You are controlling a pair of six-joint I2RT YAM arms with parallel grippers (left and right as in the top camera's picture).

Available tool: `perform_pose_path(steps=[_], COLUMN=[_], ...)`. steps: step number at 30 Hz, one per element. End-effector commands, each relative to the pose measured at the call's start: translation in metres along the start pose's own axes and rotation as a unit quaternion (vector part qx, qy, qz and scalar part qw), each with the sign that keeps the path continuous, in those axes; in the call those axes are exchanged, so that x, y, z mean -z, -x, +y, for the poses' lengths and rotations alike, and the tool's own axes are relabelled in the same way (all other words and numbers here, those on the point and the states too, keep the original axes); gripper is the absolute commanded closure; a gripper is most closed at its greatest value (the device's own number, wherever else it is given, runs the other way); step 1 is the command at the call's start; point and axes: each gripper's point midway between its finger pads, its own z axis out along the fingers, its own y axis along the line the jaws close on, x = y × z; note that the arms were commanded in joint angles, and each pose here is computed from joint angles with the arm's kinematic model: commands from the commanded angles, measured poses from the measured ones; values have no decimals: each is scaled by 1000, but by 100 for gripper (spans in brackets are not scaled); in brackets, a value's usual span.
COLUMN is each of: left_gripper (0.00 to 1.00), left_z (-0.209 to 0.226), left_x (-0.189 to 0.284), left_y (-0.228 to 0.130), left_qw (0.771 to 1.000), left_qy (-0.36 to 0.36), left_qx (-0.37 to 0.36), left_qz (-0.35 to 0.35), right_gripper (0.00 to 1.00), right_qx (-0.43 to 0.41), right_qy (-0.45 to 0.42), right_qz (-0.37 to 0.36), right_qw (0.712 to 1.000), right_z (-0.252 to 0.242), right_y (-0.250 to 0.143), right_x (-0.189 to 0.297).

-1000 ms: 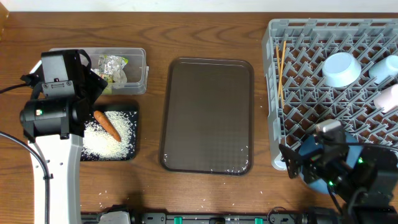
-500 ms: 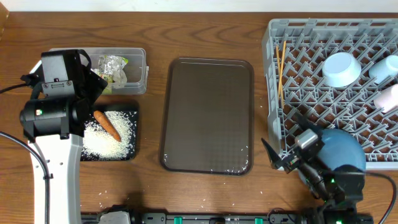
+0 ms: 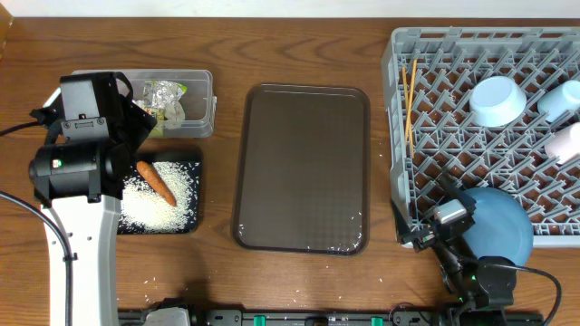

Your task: Sort waste into correct bins and load items into the dishwasher rack

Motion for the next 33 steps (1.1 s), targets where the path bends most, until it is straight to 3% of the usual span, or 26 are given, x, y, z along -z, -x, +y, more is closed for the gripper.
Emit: perform_pose_path(steps=[1, 33], left_gripper=[3, 3], left_z=[3, 3], left_x=[-1, -1], left_y=[2, 2], left_qw=[1000, 1000], left_qy=[8, 9], left_qx=[5, 5], left_qz=[-4, -4], right_gripper=[1, 1], right_qx=[-10, 0], right_qy=[-40, -55], right_qz=[7, 24], right_qw=[999, 998], right_z=[-12, -17], right_y=[-4, -12], right_x=[2, 3])
